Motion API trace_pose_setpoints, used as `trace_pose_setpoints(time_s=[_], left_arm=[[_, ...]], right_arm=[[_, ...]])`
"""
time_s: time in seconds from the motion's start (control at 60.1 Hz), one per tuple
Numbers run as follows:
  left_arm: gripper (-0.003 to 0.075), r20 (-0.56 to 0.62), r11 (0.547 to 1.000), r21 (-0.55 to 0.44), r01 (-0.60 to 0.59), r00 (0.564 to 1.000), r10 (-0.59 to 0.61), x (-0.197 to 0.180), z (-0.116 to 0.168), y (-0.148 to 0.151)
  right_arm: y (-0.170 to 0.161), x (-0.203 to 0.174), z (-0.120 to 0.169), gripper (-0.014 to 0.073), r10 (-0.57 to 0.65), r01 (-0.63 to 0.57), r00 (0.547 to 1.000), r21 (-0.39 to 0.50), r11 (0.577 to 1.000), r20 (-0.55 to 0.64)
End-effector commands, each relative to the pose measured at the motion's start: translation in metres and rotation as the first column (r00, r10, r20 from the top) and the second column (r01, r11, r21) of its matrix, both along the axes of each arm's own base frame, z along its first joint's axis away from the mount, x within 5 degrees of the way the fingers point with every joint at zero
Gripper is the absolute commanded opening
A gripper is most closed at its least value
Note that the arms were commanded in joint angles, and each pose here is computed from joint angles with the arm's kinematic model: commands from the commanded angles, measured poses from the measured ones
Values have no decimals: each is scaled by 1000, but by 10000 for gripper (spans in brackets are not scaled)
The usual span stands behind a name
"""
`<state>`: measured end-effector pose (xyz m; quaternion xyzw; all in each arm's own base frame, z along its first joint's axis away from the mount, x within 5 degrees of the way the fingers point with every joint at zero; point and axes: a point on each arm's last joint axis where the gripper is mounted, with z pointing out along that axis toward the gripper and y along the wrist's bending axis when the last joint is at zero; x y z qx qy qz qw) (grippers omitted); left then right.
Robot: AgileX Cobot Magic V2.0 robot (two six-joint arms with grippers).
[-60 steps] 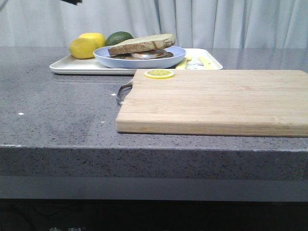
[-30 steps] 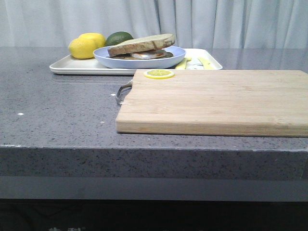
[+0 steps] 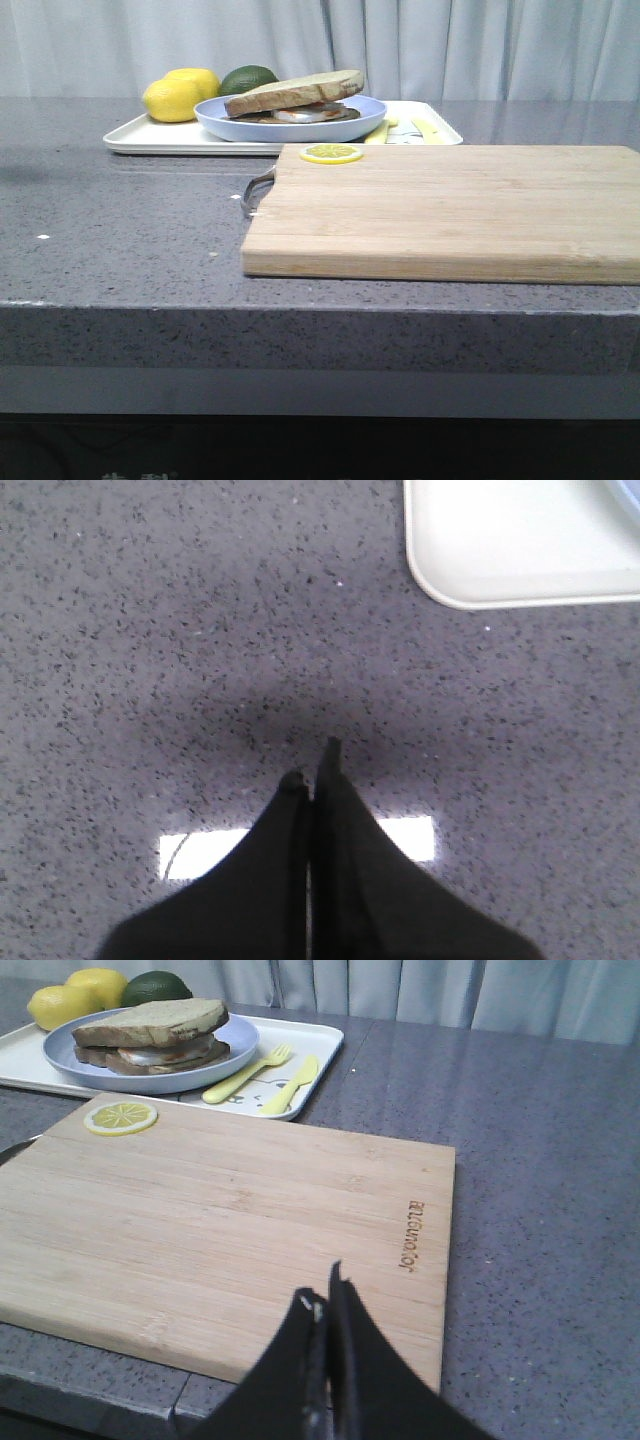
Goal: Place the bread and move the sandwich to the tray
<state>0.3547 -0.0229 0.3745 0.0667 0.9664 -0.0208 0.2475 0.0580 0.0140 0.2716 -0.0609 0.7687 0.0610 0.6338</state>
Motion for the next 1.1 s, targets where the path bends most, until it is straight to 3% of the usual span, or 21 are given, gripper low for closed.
trace_pose_setpoints(time_s=[0.0, 0.366, 0.716, 0.899, 1.082], left_arm=[[-19, 188, 998, -58, 1, 982, 10, -29, 32, -2], [-19, 463, 996, -92, -9, 885, 51, -142, 18, 5], [-19, 711, 994, -111, -4, 698, 82, -246, -25, 13], [-19, 776, 993, -117, 4, 625, 89, -277, -40, 15], [-19, 802, 993, -119, 9, 591, 91, -287, -40, 15]], right_arm=[[-2, 1, 15, -76, -23, 21, 996, 22, 1000, 90], [-2, 1, 15, -76, -23, 21, 996, 22, 1000, 89], [-2, 1, 15, -76, -23, 21, 996, 22, 1000, 89], [-2, 1, 15, -76, -23, 21, 996, 22, 1000, 89], [-2, 1, 15, -76, -23, 21, 996, 22, 1000, 89]])
